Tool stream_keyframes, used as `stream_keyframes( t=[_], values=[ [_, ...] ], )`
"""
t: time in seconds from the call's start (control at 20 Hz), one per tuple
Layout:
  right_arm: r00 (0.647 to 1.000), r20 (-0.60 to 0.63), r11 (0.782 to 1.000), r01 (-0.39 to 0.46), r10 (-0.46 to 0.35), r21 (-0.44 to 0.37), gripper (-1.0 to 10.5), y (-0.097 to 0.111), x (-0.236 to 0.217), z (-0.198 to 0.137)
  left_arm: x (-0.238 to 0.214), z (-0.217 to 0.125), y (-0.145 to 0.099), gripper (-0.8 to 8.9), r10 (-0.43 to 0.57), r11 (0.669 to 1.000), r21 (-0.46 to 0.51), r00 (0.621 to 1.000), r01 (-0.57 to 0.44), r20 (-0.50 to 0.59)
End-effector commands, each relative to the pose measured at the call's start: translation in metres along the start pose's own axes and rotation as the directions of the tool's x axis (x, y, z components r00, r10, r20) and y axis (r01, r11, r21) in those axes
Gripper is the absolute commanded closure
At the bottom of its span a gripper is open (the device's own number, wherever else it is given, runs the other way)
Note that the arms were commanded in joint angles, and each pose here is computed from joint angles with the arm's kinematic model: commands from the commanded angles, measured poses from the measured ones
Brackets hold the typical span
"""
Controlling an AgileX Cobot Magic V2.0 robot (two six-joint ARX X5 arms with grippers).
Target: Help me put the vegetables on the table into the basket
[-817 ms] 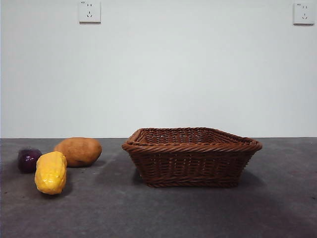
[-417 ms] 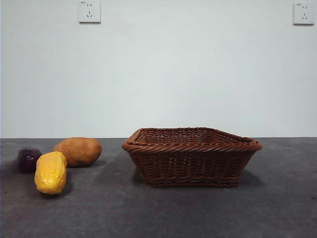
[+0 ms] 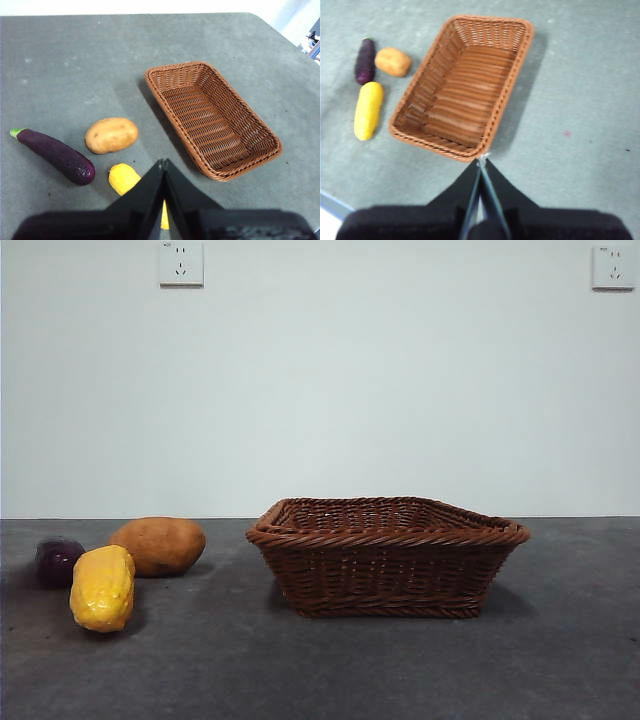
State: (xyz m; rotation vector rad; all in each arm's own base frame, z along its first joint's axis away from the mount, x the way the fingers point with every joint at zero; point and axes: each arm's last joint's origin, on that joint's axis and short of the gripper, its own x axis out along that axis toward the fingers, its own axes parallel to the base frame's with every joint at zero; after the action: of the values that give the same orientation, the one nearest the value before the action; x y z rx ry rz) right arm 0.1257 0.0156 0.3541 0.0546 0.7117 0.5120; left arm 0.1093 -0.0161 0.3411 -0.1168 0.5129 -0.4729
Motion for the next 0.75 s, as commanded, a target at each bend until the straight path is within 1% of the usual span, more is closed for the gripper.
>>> stream_keyframes(
  t=[0.05, 0.1, 0.15, 0.2, 0.25, 0.3, 0.35, 0.4, 0.65, 0.75],
  values=[
    [1.0, 0.006, 1.0, -0.012, 0.012, -0.014, 9.4, 0.001, -0.001, 0.001, 0.001, 0.001, 0.0, 8.13, -0.005, 1.0, 0.017, 1.0, 0.005, -0.001],
    [1.0, 0.006, 1.0, -0.012, 0.012, -0.013, 9.1, 0.001, -0.001, 0.0, 0.001, 0.001, 0.0, 8.06, -0.011, 1.0, 0.017, 1.0, 0.011, -0.002],
    [1.0, 0.006, 1.0, -0.012, 0.012, -0.011, 8.2, 0.001, -0.001, 0.001, 0.002, 0.001, -0.001, 7.54, -0.038, 0.999, 0.016, 0.999, 0.038, -0.003],
    [1.0, 0.006, 1.0, -0.012, 0.012, -0.01, 7.2, 0.001, -0.001, 0.001, 0.002, 0.001, -0.001, 6.35, -0.072, 0.997, 0.015, 0.997, 0.072, -0.003],
    [1.0, 0.006, 1.0, -0.012, 0.012, 0.001, 6.0, 0.001, -0.001, 0.001, 0.003, 0.001, -0.002, 4.55, -0.093, 0.996, 0.014, 0.996, 0.093, -0.005],
    [1.0, 0.006, 1.0, -0.012, 0.012, 0.018, 4.6, 0.001, -0.001, 0.001, 0.004, 0.002, -0.001, 2.3, -0.103, 0.995, 0.008, 0.995, 0.103, -0.009],
    [1.0, 0.005, 1.0, -0.012, 0.012, 0.02, 3.7, 0.001, -0.001, 0.0, 0.004, 0.002, -0.001, 1.49, -0.106, 0.994, 0.005, 0.994, 0.106, -0.014],
    [1.0, 0.005, 1.0, -0.013, 0.013, 0.021, 3.4, 0.001, -0.001, 0.0, 0.006, 0.002, -0.001, 1.49, -0.106, 0.994, -0.002, 0.994, 0.106, -0.02],
    [1.0, 0.006, 1.0, -0.013, 0.013, 0.024, 3.4, 0.001, 0.0, 0.001, 0.011, 0.002, 0.002, 1.49, -0.106, 0.994, -0.014, 0.994, 0.106, -0.038],
    [1.0, 0.014, 0.999, -0.017, 0.017, 0.04, 3.4, -0.001, 0.003, 0.004, 0.013, 0.003, 0.003, 1.49, -0.106, 0.994, -0.014, 0.994, 0.106, -0.038]
  ],
)
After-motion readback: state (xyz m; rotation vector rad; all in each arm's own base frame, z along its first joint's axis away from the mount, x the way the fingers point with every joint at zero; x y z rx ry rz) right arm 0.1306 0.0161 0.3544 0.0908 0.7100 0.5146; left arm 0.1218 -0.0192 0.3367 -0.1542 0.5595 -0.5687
